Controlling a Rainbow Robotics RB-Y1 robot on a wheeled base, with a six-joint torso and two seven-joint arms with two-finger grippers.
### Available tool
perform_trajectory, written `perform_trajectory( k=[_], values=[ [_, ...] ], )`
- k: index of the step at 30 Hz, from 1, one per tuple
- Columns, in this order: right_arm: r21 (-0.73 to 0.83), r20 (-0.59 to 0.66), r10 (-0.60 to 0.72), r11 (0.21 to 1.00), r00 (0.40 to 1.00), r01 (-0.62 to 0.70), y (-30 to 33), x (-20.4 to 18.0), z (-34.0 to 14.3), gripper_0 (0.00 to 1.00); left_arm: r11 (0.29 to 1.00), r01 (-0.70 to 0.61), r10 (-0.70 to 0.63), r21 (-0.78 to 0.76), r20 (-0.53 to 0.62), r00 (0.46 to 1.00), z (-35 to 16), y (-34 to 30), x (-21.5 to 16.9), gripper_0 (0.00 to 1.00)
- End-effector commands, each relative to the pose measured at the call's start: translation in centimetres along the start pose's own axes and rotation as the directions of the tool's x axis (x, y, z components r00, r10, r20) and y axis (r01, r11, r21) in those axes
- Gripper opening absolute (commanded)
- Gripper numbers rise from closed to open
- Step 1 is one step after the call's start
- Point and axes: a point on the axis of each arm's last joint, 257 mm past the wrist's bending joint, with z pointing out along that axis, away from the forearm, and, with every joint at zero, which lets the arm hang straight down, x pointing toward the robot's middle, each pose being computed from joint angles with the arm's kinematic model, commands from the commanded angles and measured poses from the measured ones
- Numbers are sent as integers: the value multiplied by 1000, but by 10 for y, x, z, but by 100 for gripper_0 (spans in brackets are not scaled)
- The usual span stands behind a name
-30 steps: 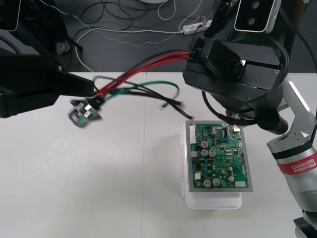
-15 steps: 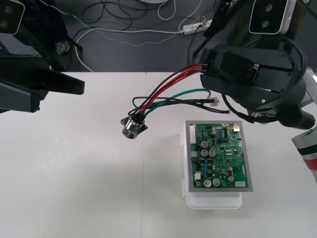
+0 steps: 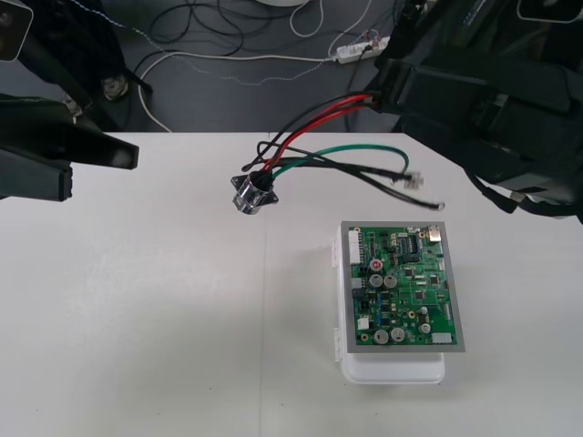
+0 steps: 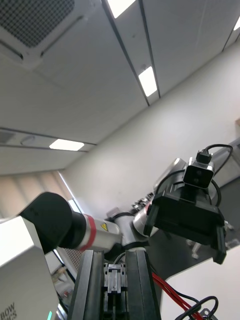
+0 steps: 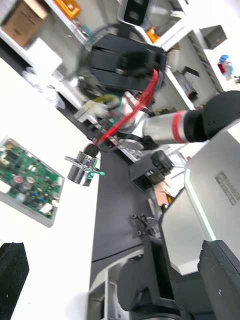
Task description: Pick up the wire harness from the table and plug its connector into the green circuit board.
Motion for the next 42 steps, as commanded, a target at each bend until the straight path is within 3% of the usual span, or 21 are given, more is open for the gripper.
perform_trajectory(
  k=[1,19,23,30,42],
  values=[
    [55,-75,-190,979,979,194,8,-5,-6,0,984,-124,130,-126,38,991,-11,10,-25,100],
    [99,-249,-406,892,879,441,9,2,-7,0,960,-260,276,-106,185,943,32,-9,-58,100],
    [106,-264,-417,884,870,455,10,5,-10,0,937,-328,347,-123,203,916,42,-13,-63,100],
    [129,-324,-504,815,801,565,5,10,-14,0,888,-443,460,-125,258,850,66,-33,-80,100],
    [156,-313,-571,758,759,634,2,10,-3,0,839,-539,526,-74,360,770,94,-63,-98,100]
  ],
)
